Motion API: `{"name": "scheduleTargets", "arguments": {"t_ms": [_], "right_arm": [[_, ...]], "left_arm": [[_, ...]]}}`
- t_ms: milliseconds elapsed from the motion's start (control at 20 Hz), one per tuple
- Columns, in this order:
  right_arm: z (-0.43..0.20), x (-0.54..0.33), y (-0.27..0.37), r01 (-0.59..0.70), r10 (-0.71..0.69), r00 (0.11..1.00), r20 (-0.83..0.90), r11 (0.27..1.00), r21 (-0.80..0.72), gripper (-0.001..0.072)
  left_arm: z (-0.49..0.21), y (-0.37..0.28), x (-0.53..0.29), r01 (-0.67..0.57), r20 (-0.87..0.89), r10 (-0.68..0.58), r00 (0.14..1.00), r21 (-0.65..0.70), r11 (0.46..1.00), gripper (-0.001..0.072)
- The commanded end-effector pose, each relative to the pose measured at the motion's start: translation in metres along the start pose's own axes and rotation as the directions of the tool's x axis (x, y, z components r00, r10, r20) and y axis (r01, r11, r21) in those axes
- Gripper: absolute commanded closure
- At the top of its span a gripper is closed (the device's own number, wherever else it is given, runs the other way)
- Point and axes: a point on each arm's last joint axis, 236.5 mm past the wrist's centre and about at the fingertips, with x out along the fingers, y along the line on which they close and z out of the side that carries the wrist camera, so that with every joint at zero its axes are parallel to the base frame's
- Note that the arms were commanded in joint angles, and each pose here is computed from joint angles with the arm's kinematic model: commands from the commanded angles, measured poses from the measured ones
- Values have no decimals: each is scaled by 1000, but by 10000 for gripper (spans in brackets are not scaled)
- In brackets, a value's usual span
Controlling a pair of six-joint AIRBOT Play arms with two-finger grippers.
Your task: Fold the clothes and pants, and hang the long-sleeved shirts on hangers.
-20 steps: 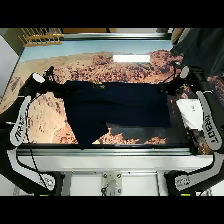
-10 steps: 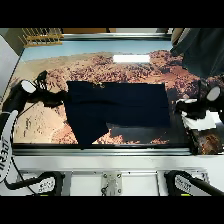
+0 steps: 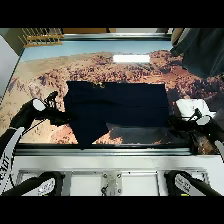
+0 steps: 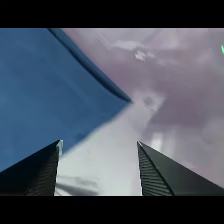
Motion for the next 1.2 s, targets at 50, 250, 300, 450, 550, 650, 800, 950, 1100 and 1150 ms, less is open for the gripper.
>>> {"name": "scheduleTargets", "arguments": {"t_ms": [50, 250, 300, 450, 550, 650, 800, 950, 1100, 1150], "right_arm": [[12, 16, 25, -62, 63, 992, 108, 998, -18, 197], [13, 17, 30, -61, 72, 990, 124, 994, -88, 715], [12, 17, 30, -60, 71, 990, 121, 994, -87, 704], [11, 17, 30, -60, 70, 991, 118, 994, -88, 704], [11, 17, 30, -60, 70, 991, 117, 994, -88, 704], [11, 17, 30, -60, 70, 991, 117, 994, -87, 704], [8, 18, 29, -58, 67, 992, 106, 995, -87, 704], [2, 17, 28, -53, 60, 995, 81, 995, -89, 704], [-9, 12, 28, -49, 56, 998, 38, 986, -160, 704], [-15, 8, 25, -37, 42, 999, 22, 981, -188, 704]], "left_arm": [[-5, -1, 3, 5, -6, -5, 1000, -6, 1000, 193], [-2, 12, 0, -6, 1, 6, 1000, -62, 998, 193], [-1, 20, -1, -7, 3, 7, 1000, -115, 993, 192], [-25, 38, 11, 0, -48, -11, 999, -221, 975, 192], [-41, 36, 25, 13, -71, -31, 997, -243, 970, 192], [-49, 23, 37, 41, -65, -58, 996, -245, 969, 193], [-51, -1, 48, 57, -49, -67, 997, -168, 984, 193], [-59, -13, 51, 64, -70, -75, 995, -151, 986, 458], [-71, -12, 41, 72, -119, -88, 989, -138, 988, 697], [-73, -8, 31, 71, -123, -86, 989, -126, 990, 697]]}}
